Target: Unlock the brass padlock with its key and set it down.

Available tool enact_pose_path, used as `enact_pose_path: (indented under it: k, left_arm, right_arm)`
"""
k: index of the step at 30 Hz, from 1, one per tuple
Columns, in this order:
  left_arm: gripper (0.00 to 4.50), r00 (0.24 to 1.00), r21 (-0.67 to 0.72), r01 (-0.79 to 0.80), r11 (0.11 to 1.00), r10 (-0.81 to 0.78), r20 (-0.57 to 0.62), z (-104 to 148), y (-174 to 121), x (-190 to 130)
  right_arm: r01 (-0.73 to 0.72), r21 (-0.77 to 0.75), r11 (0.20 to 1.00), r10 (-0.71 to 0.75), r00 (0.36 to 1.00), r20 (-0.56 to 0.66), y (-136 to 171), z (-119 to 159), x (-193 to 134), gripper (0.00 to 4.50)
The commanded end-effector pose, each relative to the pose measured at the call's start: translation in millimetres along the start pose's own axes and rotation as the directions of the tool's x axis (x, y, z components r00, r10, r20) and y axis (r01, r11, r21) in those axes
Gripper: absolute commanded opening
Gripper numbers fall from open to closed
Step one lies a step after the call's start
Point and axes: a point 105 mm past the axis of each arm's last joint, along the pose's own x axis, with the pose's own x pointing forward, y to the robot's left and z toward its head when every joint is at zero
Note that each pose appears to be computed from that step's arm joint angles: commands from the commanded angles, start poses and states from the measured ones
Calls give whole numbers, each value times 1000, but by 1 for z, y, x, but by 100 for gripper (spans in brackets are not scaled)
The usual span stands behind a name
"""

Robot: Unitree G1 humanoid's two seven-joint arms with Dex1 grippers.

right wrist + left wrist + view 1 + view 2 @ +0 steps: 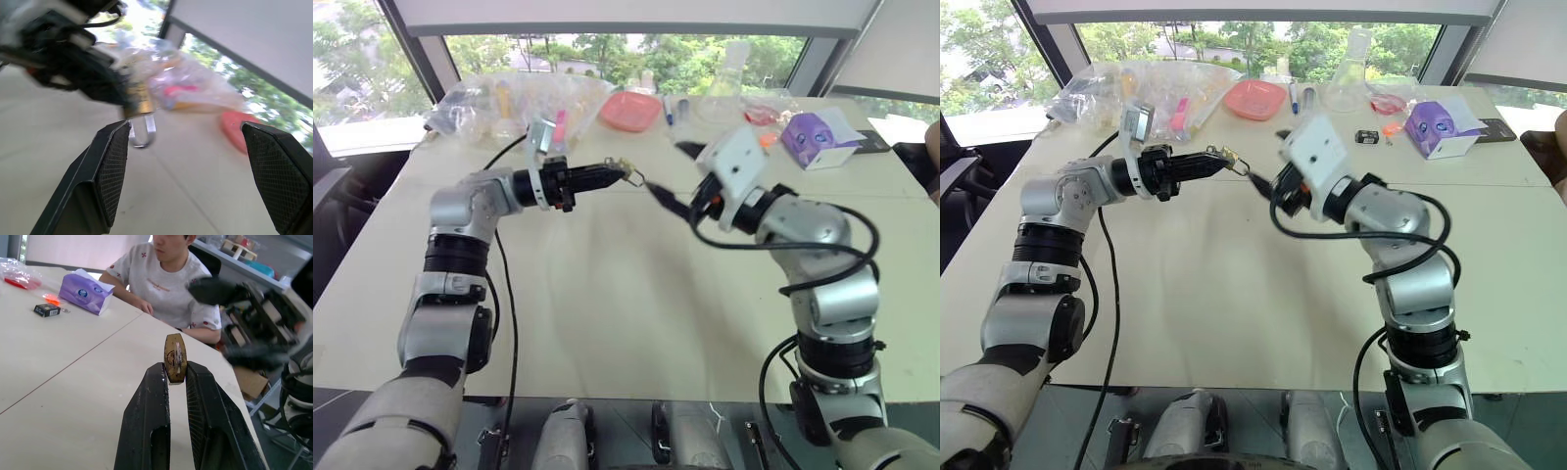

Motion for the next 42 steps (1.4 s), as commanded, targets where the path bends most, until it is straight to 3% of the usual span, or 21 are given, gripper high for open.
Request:
enact_pose_path:
  k: [1, 15, 30, 42]
  left_arm:
    - [0, 999, 32, 32, 999, -34, 40, 13, -9, 0]
    - [0, 993, 23, 108, 994, -109, 52, 15, -29, -2]
    - [0, 994, 26, 86, 996, -88, 58, 15, -25, -1]
    - [0, 994, 23, 93, 995, -94, 63, 15, -24, 1]
  right_arm:
    - [39, 1, 999, -39, 998, 40, -4, 12, 2, 364]
    - [5, -13, 1000, -5, 1000, 9, 3, 0, 14, 364]
    - [-96, 0, 995, 96, 995, -12, 20, -6, 10, 364]
    - [7, -2, 1000, -7, 999, -40, 0, -16, 11, 364]
